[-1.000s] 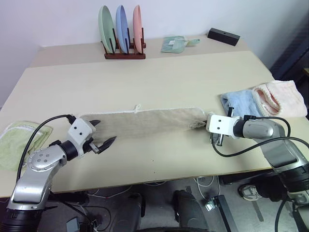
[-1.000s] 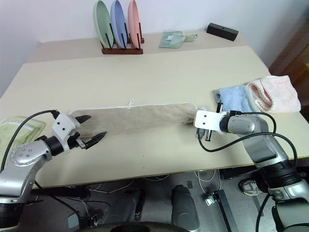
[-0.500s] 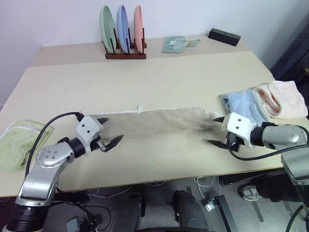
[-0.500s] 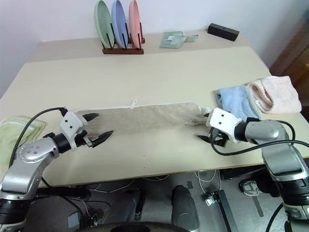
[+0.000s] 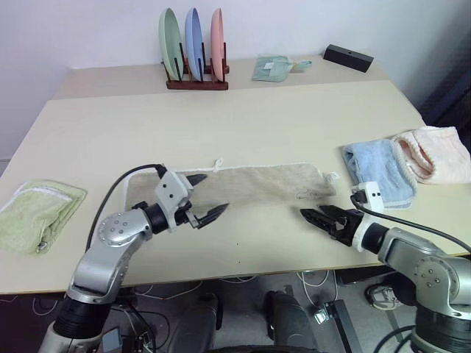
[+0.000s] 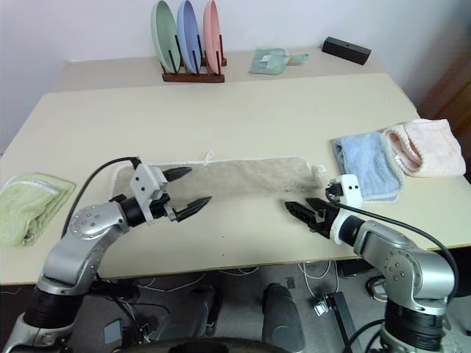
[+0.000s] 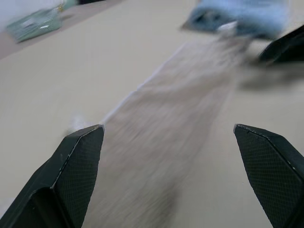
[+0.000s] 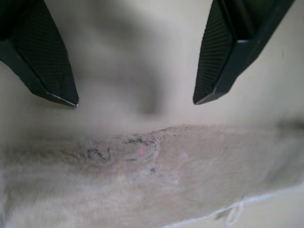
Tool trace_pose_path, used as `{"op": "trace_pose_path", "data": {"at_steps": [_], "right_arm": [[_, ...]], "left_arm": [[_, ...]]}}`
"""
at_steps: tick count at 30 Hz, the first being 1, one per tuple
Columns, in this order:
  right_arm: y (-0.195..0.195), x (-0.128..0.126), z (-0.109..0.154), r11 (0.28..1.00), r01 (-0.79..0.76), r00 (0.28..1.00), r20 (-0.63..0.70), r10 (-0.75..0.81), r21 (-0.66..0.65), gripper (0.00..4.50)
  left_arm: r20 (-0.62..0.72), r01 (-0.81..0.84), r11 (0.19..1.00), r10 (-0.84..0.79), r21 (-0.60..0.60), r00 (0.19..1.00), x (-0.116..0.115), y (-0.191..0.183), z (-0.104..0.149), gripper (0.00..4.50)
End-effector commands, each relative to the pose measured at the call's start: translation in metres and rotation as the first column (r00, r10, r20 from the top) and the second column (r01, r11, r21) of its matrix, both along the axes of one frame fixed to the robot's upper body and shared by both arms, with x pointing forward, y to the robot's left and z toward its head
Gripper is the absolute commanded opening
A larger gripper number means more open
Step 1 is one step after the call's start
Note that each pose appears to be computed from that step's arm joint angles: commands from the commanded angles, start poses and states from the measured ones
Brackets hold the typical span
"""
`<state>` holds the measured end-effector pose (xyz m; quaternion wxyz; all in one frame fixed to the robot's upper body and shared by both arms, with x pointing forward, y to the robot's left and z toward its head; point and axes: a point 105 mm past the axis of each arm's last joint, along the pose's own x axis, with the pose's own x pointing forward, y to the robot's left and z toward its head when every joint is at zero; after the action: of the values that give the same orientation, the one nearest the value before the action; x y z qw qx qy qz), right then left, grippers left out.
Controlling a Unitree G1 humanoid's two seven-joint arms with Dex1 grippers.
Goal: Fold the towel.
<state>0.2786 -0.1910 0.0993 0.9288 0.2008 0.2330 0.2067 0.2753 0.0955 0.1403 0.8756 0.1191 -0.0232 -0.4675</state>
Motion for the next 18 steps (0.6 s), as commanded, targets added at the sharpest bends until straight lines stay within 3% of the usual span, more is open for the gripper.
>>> {"op": "trace_pose_path", "data": {"at_steps": [1, 9, 11, 16, 17, 18], "right_arm": [[-0.011, 0.009, 0.005, 0.985, 0.155, 0.988, -0.028, -0.153, 0.081, 3.87], [-0.024, 0.038, 0.006, 0.889, 0.389, 0.921, -0.127, -0.368, 0.241, 3.87], [-0.022, 0.043, 0.009, 0.882, 0.396, 0.918, -0.131, -0.374, 0.257, 3.06], [-0.022, 0.047, 0.017, 0.879, 0.390, 0.921, -0.118, -0.372, 0.273, 0.43], [-0.022, 0.047, 0.020, 0.880, 0.387, 0.922, -0.112, -0.371, 0.277, 0.05], [-0.023, 0.047, 0.024, 0.882, 0.381, 0.924, -0.101, -0.368, 0.277, 0.05]], "left_arm": [[0.056, 0.072, 0.997, -0.070, -0.037, 0.996, -0.010, -0.018, 0.014, 4.50], [0.038, 0.090, 0.996, -0.089, -0.028, 0.995, -0.019, -0.025, 0.004, 4.50], [0.038, 0.087, 0.996, -0.086, -0.023, 0.996, -0.021, -0.024, 0.003, 4.50], [0.038, 0.076, 0.997, -0.076, -0.016, 0.996, -0.022, -0.020, 0.000, 4.50], [0.037, 0.074, 0.997, -0.073, -0.014, 0.997, -0.023, -0.020, -0.001, 4.50], [0.036, 0.073, 0.997, -0.072, -0.013, 0.997, -0.023, -0.019, -0.002, 4.50]]}}
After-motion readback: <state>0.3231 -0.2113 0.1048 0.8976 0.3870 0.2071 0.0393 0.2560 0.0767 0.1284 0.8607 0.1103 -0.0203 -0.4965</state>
